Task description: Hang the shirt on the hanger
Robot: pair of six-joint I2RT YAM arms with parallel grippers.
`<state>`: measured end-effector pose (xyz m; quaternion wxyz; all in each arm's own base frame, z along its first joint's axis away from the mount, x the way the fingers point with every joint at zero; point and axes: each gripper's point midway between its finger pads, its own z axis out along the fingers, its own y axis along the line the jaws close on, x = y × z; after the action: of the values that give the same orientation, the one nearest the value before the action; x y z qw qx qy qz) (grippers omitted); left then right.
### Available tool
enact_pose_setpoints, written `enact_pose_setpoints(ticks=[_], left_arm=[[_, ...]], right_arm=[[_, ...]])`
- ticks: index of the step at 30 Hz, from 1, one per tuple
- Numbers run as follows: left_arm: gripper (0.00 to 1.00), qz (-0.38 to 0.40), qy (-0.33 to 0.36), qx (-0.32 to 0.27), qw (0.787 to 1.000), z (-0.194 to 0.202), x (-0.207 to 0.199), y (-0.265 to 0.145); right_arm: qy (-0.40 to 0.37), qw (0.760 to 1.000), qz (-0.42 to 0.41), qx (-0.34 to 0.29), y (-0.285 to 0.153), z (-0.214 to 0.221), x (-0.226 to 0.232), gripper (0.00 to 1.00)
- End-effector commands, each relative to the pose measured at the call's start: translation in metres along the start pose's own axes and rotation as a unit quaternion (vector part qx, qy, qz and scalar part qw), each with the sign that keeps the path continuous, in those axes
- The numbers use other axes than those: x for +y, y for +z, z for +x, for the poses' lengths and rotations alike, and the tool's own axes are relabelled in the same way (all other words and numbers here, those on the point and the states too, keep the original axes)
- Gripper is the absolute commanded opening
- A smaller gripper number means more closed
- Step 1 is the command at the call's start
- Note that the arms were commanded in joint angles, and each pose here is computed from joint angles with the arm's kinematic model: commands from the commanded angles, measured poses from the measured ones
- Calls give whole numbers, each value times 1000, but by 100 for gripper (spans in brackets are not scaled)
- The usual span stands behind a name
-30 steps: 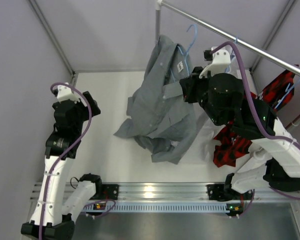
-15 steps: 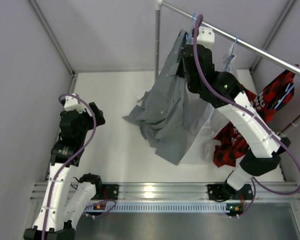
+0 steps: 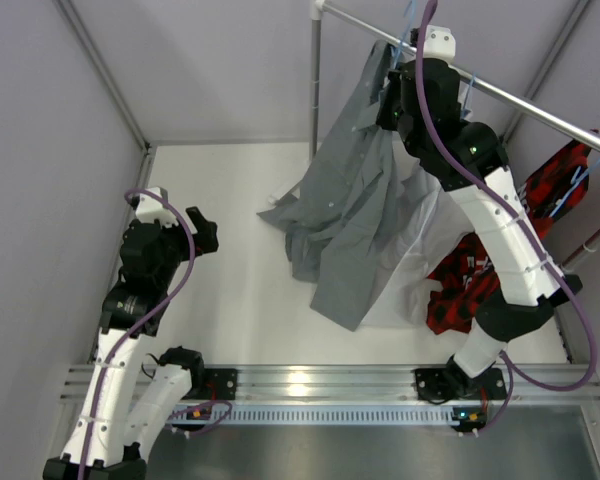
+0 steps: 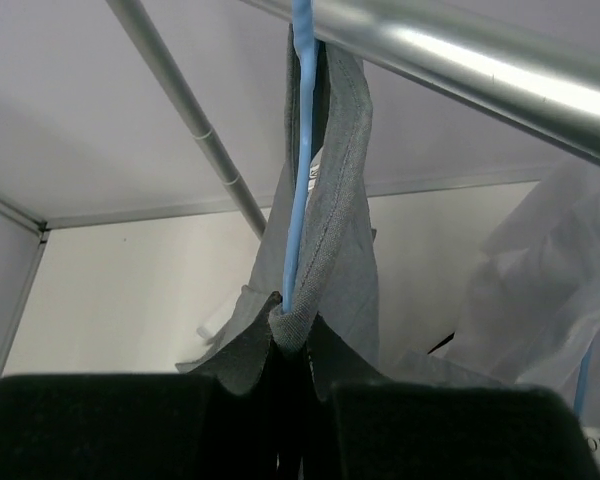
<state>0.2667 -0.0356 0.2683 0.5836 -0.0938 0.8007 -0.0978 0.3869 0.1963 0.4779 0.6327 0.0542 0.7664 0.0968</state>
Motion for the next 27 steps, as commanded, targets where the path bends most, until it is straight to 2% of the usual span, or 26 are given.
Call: enact_pose_setpoints(ticks=[1, 13, 21, 27], left_arm=[[98, 28, 4, -27, 999, -12, -11, -2], [98, 50, 10, -20, 998, -9, -21, -4], [98, 62, 15, -17, 998, -8, -26, -5], [98, 61, 15, -18, 998, -8, -26, -5]], right_arm=[[11, 999, -28, -26, 10, -18, 8, 0], [21, 999, -30, -17, 45, 9, 16, 0], [41, 998, -33, -28, 52, 7, 18, 0], [90, 995, -10, -44, 65, 21, 15, 0]])
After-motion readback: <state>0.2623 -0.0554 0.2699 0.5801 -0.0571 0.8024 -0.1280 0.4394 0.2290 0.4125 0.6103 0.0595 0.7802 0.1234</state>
